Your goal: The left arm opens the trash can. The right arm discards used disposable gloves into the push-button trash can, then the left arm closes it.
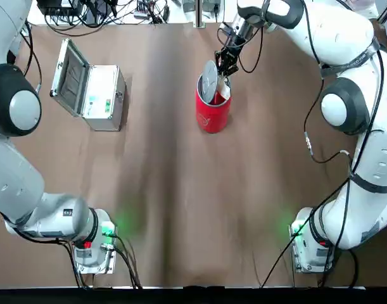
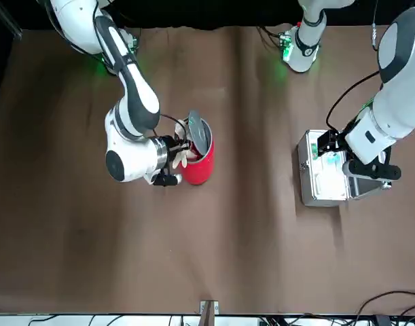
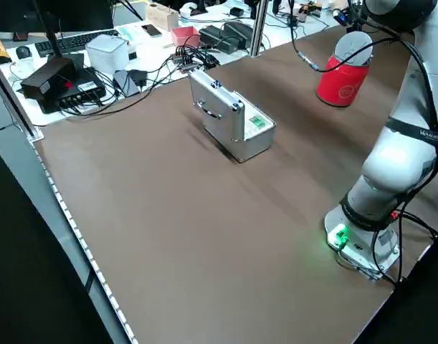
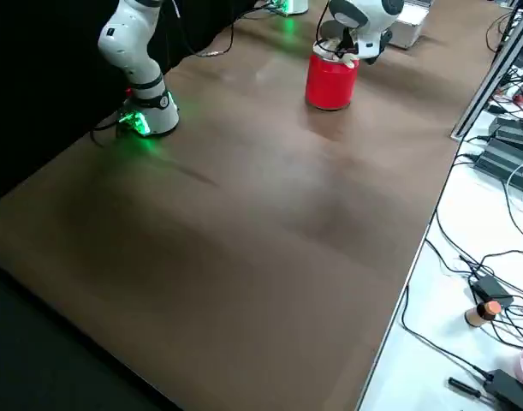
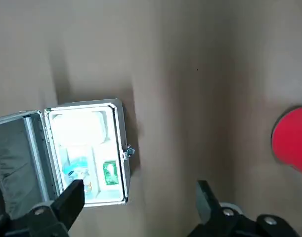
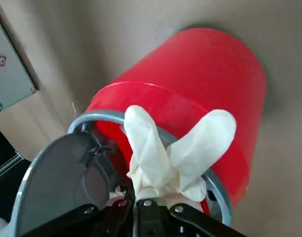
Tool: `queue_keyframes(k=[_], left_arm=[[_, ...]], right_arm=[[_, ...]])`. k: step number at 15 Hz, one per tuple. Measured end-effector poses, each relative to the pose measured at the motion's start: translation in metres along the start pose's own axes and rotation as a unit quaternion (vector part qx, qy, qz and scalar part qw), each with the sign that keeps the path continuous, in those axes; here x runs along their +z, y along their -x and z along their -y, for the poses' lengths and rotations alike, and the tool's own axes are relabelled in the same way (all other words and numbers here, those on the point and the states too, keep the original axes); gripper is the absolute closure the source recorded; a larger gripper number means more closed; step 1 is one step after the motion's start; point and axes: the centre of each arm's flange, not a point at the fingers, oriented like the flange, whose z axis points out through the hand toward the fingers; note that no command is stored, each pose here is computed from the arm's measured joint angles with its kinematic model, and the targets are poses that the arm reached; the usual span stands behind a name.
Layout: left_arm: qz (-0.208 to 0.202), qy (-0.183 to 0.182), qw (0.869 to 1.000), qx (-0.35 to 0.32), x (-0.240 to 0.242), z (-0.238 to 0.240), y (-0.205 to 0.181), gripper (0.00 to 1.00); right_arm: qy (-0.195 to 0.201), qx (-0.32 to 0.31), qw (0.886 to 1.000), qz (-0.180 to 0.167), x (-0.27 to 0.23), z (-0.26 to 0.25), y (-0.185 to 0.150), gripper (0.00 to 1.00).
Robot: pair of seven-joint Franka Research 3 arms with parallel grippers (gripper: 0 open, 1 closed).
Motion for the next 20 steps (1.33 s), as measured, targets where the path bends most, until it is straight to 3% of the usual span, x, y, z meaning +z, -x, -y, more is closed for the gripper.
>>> queue_keyframes(k=[5,15,16,20], left_arm=[[0.004,0.000,1.000,0.000,0.004,0.000,-0.001,0.00],[0.010,0.000,1.000,0.012,0.013,-0.016,-0.002,0.00],[0.010,0.000,1.000,0.015,0.013,-0.021,-0.002,0.00],[0.013,0.026,0.999,0.032,0.011,-0.072,0.007,0.01]], right_arm=[[-0.001,-0.001,1.000,-0.001,-0.001,0.001,0.000,0.95],[-0.003,-0.001,1.000,-0.005,-0.006,0.000,-0.001,0.06],[-0.004,0.000,1.000,-0.007,-0.010,-0.001,-0.002,0.00],[-0.013,0.009,1.000,-0.002,-0.040,-0.018,-0.005,0.00]])
